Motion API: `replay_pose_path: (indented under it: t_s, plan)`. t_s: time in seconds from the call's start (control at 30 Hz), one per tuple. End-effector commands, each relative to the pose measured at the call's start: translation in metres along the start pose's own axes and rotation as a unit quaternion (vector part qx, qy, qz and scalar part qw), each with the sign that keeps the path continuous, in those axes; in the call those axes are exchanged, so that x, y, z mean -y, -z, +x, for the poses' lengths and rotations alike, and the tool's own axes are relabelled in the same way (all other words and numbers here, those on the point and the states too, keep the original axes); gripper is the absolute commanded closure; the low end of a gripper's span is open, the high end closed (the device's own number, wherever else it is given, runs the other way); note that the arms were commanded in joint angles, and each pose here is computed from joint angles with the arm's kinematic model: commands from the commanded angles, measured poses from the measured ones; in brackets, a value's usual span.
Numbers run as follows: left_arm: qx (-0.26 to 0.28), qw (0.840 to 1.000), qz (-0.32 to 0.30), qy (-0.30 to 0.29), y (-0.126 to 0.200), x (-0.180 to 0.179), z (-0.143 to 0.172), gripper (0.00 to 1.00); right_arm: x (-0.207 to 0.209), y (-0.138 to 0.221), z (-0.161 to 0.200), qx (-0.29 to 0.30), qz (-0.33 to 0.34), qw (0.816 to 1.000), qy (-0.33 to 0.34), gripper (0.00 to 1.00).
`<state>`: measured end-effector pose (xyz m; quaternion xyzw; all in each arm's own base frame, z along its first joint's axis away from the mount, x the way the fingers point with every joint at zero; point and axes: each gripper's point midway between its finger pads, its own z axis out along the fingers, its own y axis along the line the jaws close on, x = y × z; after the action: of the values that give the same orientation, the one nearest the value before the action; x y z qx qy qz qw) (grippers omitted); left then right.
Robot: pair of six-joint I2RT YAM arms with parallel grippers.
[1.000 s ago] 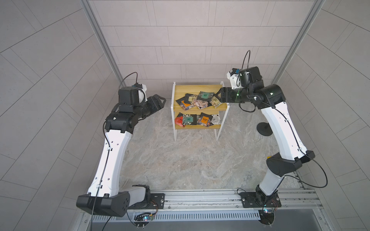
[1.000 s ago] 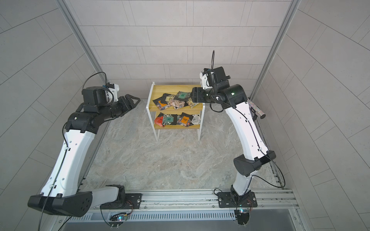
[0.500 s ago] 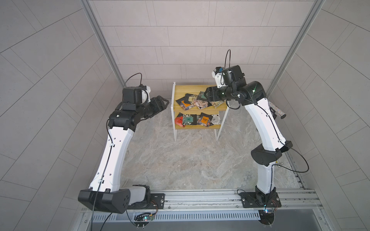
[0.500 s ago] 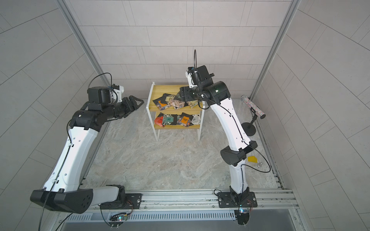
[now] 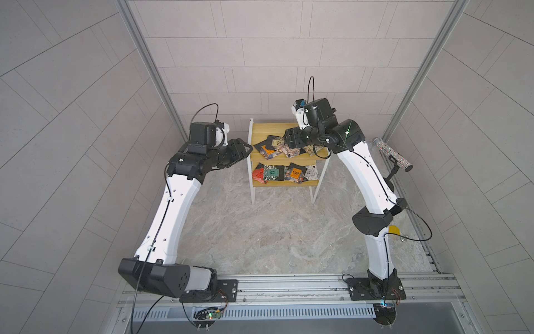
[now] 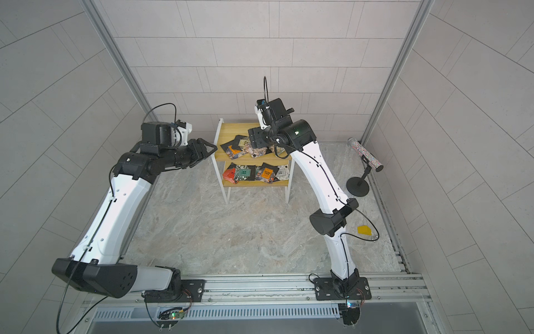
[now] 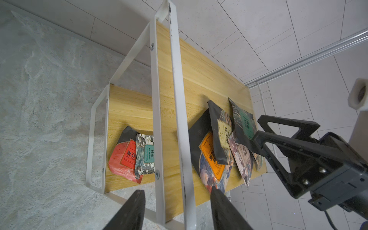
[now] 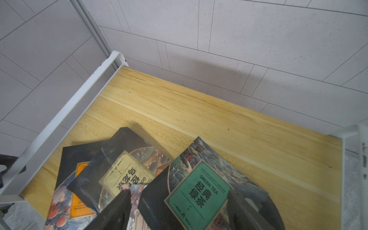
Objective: Remove the tea bags from the shelf
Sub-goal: Pick up the tea bag from the shelf.
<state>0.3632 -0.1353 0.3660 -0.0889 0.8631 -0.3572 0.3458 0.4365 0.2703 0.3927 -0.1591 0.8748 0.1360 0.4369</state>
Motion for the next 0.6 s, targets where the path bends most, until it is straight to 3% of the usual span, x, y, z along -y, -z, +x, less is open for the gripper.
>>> replay_pose_path:
  t_s: [0.0,0.57]
  plan:
    - [-0.006,1.0,0.002,-0.009,0.001,0.0,0.004,0.45,0.004,-0.002,-0.003,0.009,0.026,0.999,0.021,0.21]
    - [-0.012,1.0,-0.005,-0.005,-0.002,-0.005,0.008,0.46,0.006,-0.019,0.027,-0.049,0.049,0.997,0.047,0.16]
